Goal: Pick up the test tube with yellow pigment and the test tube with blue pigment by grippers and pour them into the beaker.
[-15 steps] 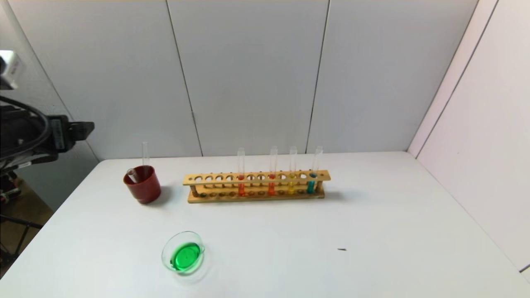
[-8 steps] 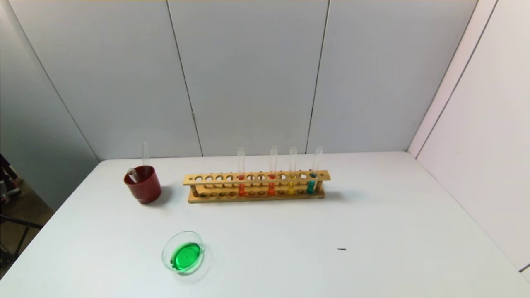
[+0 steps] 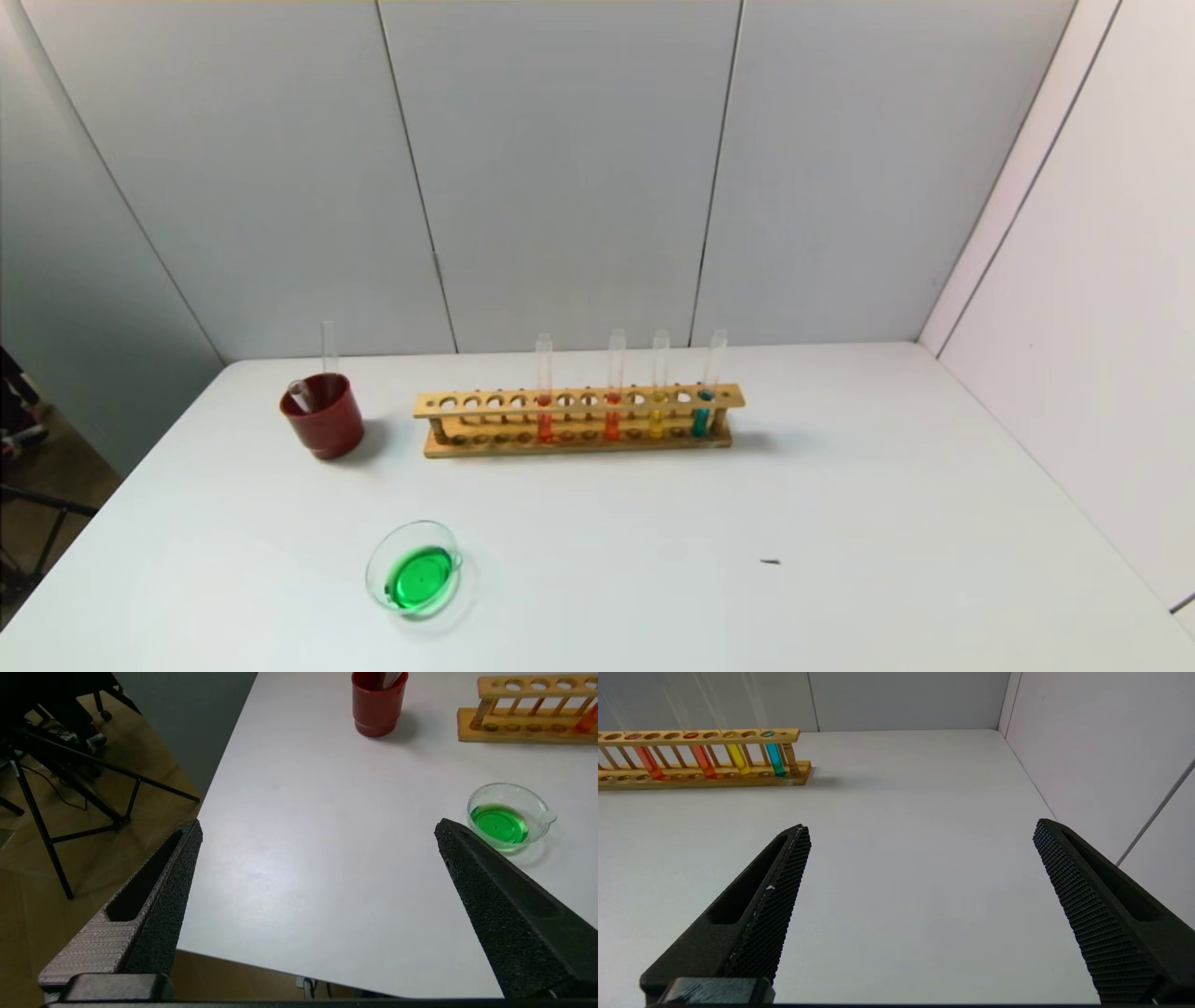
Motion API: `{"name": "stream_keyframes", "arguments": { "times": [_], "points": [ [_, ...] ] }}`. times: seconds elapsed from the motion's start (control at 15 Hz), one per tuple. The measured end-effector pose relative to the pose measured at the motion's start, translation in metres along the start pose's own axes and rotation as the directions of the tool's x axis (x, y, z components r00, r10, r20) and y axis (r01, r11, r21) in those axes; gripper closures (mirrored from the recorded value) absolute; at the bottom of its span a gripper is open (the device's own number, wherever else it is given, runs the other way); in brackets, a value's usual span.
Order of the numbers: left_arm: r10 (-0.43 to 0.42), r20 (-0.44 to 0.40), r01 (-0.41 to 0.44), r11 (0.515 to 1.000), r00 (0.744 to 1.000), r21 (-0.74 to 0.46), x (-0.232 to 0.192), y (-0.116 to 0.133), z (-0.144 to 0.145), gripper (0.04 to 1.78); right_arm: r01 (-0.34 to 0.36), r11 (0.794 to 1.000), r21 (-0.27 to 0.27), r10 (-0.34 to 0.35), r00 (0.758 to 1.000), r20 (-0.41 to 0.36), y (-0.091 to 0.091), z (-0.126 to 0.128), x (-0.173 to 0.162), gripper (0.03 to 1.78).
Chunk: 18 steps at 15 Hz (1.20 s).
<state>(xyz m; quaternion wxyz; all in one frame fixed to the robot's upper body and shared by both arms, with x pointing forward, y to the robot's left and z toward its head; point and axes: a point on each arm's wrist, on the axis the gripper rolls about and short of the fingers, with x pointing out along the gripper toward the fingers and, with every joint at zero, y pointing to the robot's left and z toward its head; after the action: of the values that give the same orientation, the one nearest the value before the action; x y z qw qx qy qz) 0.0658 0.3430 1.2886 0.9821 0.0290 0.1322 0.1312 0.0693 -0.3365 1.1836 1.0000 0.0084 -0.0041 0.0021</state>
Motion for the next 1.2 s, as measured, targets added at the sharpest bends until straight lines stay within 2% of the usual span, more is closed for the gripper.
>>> {"name": "stream_keyframes", "arguments": {
  "times": [0.33,0.53,0.73,0.93,1.2],
  "points": [
    [0.013,0.002,-0.013,1.0,1.0,0.012,-0.003,-0.002,-0.042,0.07,0.0,1.0,0.0,0.0,1.0,0.0,0.0,0.0,0.0,0.07],
    [-0.087,0.022,0.085,0.995,0.996,0.061,0.0,-0.006,-0.072,0.07,0.0,1.0,0.0,0.0,1.0,0.0,0.0,0.0,0.0,0.07],
    [-0.174,0.141,0.165,0.984,0.975,0.072,0.014,-0.013,-0.09,0.07,0.0,1.0,0.0,0.0,1.0,0.0,0.0,0.0,0.0,0.07],
    [-0.253,0.278,0.244,0.968,0.927,0.067,0.024,-0.018,-0.095,0.07,0.0,1.0,0.0,0.0,1.0,0.0,0.0,0.0,0.0,0.07],
    [-0.272,0.255,0.278,0.96,0.928,0.014,0.027,-0.02,-0.102,0.07,0.0,1.0,0.0,0.0,1.0,0.0,0.0,0.0,0.0,0.07]
  ]
}}
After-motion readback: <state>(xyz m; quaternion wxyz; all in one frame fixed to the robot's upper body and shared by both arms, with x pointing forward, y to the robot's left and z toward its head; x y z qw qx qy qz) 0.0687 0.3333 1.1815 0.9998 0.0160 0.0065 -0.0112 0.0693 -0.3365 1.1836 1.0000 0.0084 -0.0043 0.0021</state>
